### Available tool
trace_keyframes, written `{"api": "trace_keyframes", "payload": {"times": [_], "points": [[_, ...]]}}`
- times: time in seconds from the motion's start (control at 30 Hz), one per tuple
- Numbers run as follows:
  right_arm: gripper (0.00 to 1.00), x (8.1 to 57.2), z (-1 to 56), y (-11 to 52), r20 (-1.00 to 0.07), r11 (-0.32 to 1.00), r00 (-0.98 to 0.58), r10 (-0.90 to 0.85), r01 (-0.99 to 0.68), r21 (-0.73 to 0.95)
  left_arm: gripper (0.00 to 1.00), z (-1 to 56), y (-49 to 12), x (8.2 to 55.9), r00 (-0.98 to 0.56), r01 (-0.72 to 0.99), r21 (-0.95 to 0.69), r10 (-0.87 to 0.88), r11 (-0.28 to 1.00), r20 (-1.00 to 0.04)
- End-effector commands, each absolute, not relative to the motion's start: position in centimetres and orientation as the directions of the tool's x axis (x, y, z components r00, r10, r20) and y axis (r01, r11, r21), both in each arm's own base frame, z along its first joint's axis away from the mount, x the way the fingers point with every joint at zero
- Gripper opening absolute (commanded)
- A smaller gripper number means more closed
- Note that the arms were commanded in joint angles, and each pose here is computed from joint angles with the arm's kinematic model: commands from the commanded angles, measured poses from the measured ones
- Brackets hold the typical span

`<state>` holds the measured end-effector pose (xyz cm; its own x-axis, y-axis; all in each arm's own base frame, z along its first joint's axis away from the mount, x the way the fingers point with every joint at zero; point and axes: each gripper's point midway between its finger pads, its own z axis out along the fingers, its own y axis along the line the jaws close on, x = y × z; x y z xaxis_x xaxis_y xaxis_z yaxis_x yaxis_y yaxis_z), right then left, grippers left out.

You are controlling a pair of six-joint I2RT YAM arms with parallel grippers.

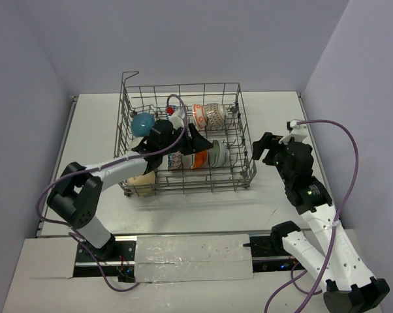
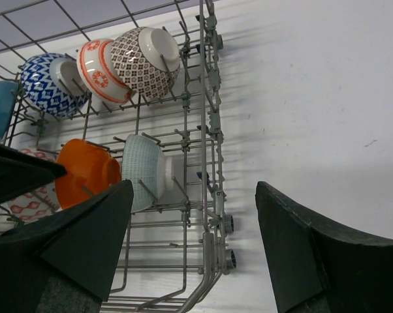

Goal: Load the bowls into the dish rack
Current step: Reset both arms

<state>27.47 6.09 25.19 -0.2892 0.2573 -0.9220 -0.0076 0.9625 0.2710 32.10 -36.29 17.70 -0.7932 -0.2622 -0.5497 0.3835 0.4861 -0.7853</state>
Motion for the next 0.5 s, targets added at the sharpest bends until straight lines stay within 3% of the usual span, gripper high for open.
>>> {"api": "trace_keyframes", "payload": {"times": [0.0, 0.13, 0.27, 0.47], "points": [[0.83, 27.8, 26.5, 6.8, -0.933, 0.957, -0.244, 0.263, -0.053, 0.284, 0.61, 26.3, -37.2, 32.6, -0.623, 0.551, -0.671, -0.291, 0.496, -0.726], [0.83, 27.7, 26.6, 6.9, -0.934, 0.956, -0.243, 0.263, -0.064, 0.286, 0.73, 29.7, -38.6, 32.0, -0.519, 0.647, -0.558, -0.237, 0.52, -0.822], [0.83, 27.7, 26.5, 7.3, -0.931, 0.954, -0.254, 0.263, -0.078, 0.291, 0.77, 33.6, -37.9, 31.0, -0.407, 0.697, -0.484, -0.263, 0.529, -0.874], [0.87, 27.5, 26.7, 8.4, -0.925, 0.943, -0.278, 0.258, -0.137, 0.305, 0.78, 36.3, -29.3, 30.9, -0.196, 0.537, -0.347, -0.286, 0.769, -0.938]]}}
